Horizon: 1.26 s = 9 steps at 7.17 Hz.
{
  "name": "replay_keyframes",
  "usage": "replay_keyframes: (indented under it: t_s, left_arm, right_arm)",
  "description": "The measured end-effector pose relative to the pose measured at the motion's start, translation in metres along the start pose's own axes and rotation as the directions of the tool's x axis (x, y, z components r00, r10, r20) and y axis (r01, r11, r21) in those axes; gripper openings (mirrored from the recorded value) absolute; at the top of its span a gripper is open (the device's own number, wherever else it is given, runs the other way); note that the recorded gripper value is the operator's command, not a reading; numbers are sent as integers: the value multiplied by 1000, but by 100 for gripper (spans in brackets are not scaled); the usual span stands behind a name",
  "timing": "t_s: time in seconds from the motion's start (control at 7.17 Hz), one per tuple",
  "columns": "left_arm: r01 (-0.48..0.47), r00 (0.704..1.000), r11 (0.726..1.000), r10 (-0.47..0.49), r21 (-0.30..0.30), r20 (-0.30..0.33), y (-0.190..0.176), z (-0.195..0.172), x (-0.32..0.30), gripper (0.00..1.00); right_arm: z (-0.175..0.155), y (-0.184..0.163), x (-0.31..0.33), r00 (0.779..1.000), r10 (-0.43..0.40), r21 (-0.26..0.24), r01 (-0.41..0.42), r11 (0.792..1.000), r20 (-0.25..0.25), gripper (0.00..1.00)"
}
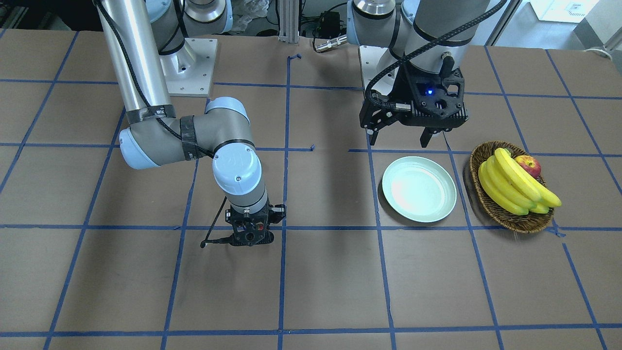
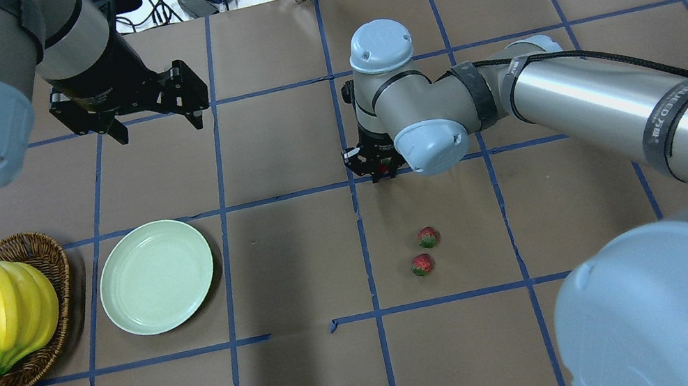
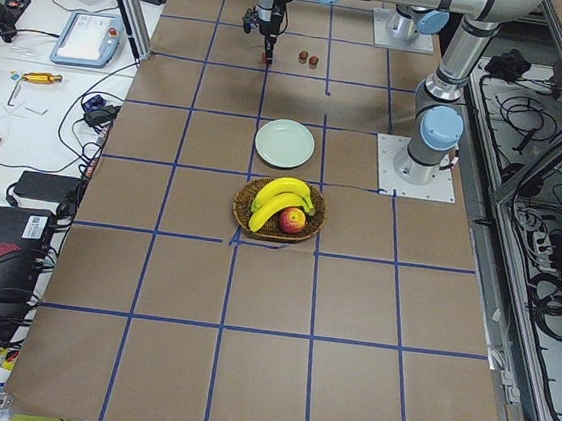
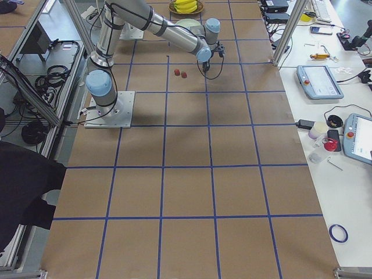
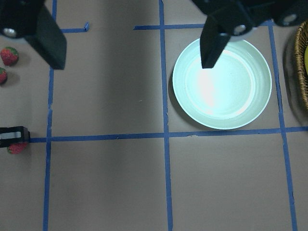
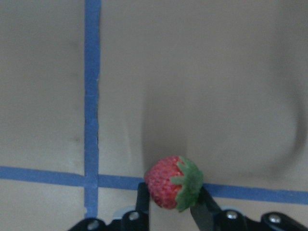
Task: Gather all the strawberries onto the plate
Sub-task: 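Carry the strawberry toward the plate and release it on the table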
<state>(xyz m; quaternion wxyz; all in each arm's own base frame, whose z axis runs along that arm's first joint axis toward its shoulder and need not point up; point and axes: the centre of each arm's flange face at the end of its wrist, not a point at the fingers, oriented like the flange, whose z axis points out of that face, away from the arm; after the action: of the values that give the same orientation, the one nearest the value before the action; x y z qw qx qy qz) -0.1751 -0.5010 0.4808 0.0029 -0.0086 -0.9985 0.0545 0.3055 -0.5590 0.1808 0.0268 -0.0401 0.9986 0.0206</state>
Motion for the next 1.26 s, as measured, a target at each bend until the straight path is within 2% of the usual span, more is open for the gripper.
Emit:
replay_keyframes:
  t_s: [0.42,0.56,0.84,0.98,1.12,1.26]
  left_arm:
    - [0,1000,1000,0,0,1,0,0,0,100]
    - [0,1000,1000,0,2,1,0,-1,0,100]
    - [0,1000,1000,0,8,1,0,-3,0,100]
    - [0,1000,1000,0,9,0,1,-4,0,100]
    - [0,1000,1000,0,8,1,1,-3,0,100]
    - [0,1000,1000,0,6,1,0,-3,0,100]
  right_arm:
    - [-21,34,-76,998,-54,38,54,998,11,0]
    - [-18,54,-108,996,-86,31,86,996,20,0]
    - [-5,78,-147,994,-90,3,90,996,57,0]
    - [0,83,-153,994,-83,-10,84,996,68,16]
    - [3,87,-156,994,-73,-24,75,997,81,99]
    - [5,90,-158,993,-61,-39,65,997,103,100]
